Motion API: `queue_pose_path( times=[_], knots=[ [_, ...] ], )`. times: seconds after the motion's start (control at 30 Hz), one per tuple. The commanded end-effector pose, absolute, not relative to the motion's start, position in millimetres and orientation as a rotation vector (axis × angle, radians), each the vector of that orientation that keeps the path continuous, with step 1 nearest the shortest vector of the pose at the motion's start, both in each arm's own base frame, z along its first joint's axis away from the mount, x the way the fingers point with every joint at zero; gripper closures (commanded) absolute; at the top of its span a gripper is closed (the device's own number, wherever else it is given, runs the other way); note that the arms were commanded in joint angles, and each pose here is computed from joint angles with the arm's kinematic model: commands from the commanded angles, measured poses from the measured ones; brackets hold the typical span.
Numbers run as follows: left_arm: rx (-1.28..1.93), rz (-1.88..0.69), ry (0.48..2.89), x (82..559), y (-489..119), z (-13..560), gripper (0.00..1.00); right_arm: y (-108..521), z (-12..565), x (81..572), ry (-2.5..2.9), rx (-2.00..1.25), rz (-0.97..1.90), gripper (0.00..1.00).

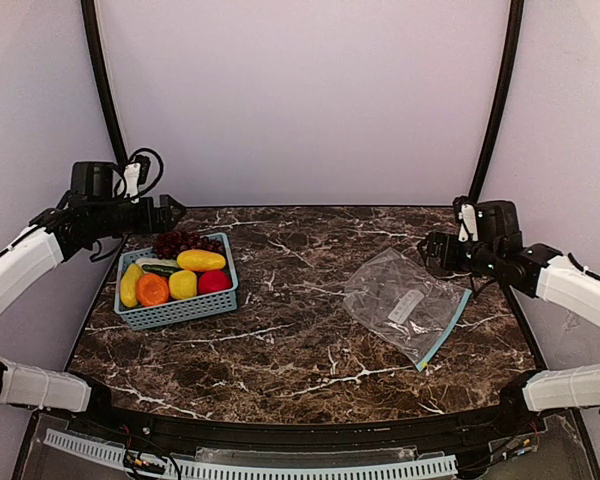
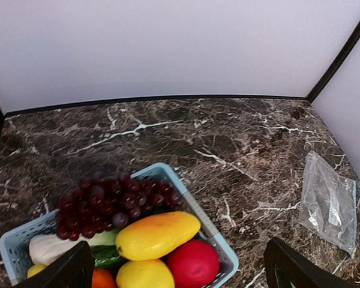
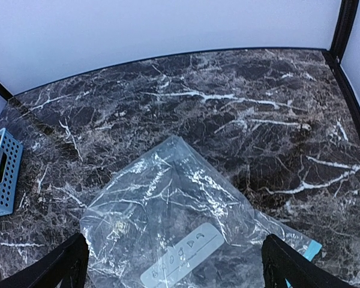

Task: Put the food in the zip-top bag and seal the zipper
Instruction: Pick up the zipper food storage bag from the center of the board.

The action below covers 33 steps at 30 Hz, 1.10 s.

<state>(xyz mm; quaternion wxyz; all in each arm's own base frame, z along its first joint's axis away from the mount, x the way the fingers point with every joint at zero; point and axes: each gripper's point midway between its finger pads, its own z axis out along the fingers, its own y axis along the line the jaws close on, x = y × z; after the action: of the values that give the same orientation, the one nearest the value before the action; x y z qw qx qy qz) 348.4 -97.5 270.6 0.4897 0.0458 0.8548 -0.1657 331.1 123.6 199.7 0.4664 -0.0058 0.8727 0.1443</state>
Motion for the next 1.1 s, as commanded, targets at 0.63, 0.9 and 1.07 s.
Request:
queue_pose_path(
  times=[0.63,0.9,1.07],
  knots=[
    [0.355,-0.534,2.074,364.1,-172.9,269.4,0.0,44.2,78.7,297.0,2.527,0.535,0.403,0.18],
    [0.349,-0.549,2.064,361.9,-173.6,272.8,0.0,31.8,57.9,302.4,2.502,0.621,0.502,0.36],
    [0.345,-0.541,2.06,361.7,-172.1,273.9,0.0,29.8,50.0,304.1,2.504,0.632,0.514,0.41]
  ],
)
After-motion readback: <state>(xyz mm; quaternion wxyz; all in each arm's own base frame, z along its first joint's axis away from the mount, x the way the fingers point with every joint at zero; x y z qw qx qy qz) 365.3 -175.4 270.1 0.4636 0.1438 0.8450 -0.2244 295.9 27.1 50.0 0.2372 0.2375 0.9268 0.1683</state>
